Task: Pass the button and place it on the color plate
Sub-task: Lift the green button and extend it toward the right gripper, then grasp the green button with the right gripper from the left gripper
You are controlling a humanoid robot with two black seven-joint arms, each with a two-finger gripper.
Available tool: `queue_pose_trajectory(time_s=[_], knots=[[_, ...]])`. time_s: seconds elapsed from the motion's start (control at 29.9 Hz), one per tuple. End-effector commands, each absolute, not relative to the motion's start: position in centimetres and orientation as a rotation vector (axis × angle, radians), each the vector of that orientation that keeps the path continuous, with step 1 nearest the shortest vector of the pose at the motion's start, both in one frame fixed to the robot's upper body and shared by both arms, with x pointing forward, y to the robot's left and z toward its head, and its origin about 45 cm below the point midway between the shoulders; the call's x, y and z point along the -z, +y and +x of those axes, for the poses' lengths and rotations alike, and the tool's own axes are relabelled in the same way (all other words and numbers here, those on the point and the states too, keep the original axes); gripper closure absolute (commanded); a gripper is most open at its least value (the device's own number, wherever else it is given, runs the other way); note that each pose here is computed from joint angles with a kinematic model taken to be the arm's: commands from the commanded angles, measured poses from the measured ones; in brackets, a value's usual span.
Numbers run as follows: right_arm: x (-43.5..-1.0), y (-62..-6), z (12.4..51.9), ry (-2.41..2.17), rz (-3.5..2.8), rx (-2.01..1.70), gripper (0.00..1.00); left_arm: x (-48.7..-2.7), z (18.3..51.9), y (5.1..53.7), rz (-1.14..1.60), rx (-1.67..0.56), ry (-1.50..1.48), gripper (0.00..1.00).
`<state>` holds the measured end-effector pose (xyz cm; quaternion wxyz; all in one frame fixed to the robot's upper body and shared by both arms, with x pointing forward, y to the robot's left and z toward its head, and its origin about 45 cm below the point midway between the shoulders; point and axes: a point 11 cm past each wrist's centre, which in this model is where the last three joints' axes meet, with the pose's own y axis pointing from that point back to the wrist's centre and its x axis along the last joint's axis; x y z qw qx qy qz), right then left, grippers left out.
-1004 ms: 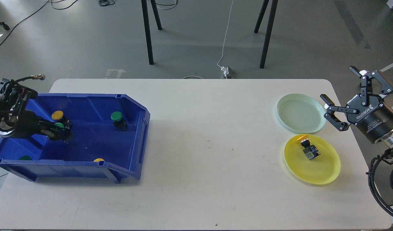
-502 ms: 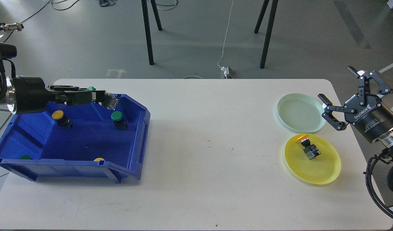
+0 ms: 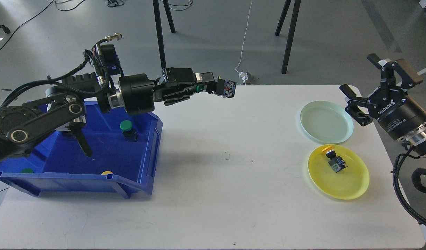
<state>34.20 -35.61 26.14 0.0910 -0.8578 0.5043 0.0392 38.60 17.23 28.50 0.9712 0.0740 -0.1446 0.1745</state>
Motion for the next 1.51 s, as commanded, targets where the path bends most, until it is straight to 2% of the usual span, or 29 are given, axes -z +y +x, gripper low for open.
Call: queue_pose_trajectory(time_s=[0.0, 0.4, 1.24, 1.47], knots=[[-26.1, -33.7, 34.7, 1.437, -2.623, -0.042, 0.02, -27.5, 39.9, 16.3, 0.119, -0.396, -0.234, 0.73], [-23.2, -20.7, 36.2, 1.059, -2.869, 0.093, 0.02, -27.4, 40.4, 16.0, 0.094, -0.419, -0.204, 0.72], [-25.1, -13.3, 39.5, 0.902, -2.868, 0.160, 0.02, -27.3, 40.8, 16.5, 0.104, -0.436, -0.206, 0.72], [-24.8, -12.9, 39.3, 0.887, -2.878, 0.152, 0.07, -27.3, 40.9, 16.5, 0.104, -0.437, -0.206, 0.72]])
